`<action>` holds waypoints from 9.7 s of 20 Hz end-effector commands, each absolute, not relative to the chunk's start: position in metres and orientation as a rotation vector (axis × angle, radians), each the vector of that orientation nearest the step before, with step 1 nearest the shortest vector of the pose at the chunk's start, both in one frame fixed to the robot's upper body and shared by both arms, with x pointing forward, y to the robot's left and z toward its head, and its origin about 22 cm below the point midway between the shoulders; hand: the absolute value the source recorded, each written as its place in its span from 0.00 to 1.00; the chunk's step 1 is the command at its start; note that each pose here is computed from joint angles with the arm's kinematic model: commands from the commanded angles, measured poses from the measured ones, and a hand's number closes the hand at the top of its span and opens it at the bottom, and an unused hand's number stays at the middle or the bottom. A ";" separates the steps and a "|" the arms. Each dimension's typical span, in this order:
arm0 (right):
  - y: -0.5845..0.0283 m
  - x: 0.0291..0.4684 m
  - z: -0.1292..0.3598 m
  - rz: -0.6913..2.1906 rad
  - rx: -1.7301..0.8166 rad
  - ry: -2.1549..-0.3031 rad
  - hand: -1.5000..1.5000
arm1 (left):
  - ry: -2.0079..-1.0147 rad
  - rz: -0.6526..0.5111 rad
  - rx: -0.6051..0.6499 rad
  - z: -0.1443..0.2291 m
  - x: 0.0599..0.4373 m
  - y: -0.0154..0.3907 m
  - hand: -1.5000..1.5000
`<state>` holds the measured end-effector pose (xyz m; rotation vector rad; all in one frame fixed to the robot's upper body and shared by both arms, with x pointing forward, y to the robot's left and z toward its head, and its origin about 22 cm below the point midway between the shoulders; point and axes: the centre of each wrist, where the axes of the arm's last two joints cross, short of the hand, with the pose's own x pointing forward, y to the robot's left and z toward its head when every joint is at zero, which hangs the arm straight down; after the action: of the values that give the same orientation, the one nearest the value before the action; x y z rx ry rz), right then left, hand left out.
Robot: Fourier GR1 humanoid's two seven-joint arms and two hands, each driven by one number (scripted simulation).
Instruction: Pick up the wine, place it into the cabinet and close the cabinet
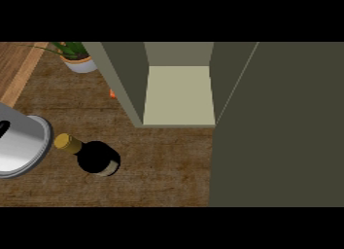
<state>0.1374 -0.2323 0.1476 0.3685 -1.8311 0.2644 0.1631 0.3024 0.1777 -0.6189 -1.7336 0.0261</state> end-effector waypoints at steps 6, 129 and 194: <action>-0.226 0.088 0.191 0.254 0.445 -1.868 0.00 | -1.711 0.023 -0.630 0.214 0.141 0.309 0.00; -0.242 0.102 0.156 0.239 0.385 -1.873 0.00 | -1.736 -0.077 0.042 -0.117 0.245 0.263 1.00; -0.251 0.112 0.134 0.274 0.506 -1.861 0.00 | -1.488 -0.119 0.515 -0.007 0.368 0.108 1.00</action>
<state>0.1236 -0.2522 0.1223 0.4469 -1.8352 0.3033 0.3192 0.1156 -0.0403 0.5469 -1.4815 -0.0752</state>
